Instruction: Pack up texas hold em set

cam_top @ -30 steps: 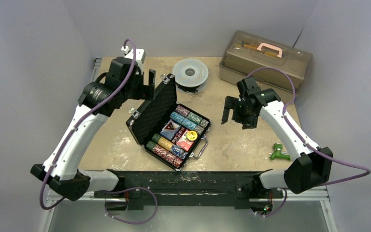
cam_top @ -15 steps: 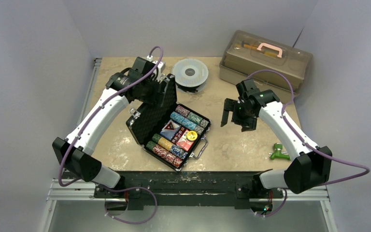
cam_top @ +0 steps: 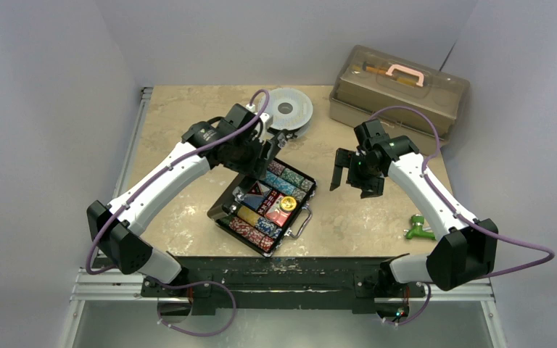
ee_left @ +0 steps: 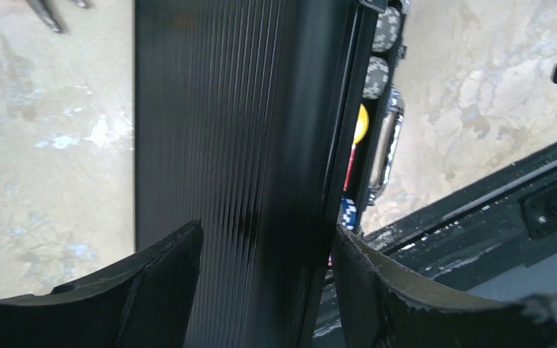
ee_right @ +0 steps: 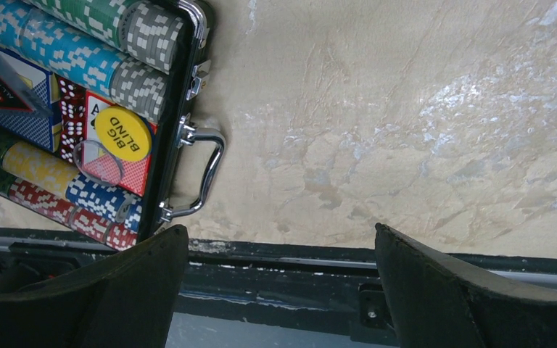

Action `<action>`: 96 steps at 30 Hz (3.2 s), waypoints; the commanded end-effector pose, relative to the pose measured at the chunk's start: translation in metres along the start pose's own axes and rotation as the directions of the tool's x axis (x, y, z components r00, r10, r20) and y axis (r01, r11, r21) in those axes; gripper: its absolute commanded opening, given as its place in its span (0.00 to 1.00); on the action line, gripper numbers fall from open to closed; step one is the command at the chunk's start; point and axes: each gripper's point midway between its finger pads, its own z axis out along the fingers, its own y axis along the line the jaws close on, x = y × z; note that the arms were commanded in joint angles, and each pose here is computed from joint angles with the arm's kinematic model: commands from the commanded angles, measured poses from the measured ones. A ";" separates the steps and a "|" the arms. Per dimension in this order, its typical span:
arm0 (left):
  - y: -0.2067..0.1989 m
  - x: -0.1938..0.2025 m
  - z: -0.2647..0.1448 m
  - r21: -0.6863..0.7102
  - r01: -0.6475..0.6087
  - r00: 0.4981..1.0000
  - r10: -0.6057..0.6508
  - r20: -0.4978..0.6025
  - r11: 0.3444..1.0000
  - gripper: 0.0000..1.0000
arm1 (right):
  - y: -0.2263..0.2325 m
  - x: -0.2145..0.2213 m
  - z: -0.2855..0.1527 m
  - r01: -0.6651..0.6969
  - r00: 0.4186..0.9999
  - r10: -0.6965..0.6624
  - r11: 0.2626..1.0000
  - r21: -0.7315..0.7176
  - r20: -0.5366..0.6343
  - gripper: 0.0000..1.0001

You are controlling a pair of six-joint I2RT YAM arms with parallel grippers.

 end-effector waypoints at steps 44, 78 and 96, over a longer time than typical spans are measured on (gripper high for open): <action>-0.059 0.083 0.096 0.305 0.167 0.963 -0.090 -0.252 0.938 0.28 | 0.054 -0.015 0.092 -0.005 0.992 -0.024 0.975 -0.222 -0.127 0.17; -0.048 0.138 0.120 0.245 0.255 0.913 -0.149 -0.380 0.935 0.26 | 0.046 0.075 0.095 0.273 0.942 -0.305 0.939 -0.211 -0.141 0.44; -0.050 0.146 0.116 0.266 0.278 0.909 -0.163 -0.384 0.923 0.26 | 0.126 0.156 0.068 0.457 0.822 -0.563 0.738 -0.497 -0.080 0.44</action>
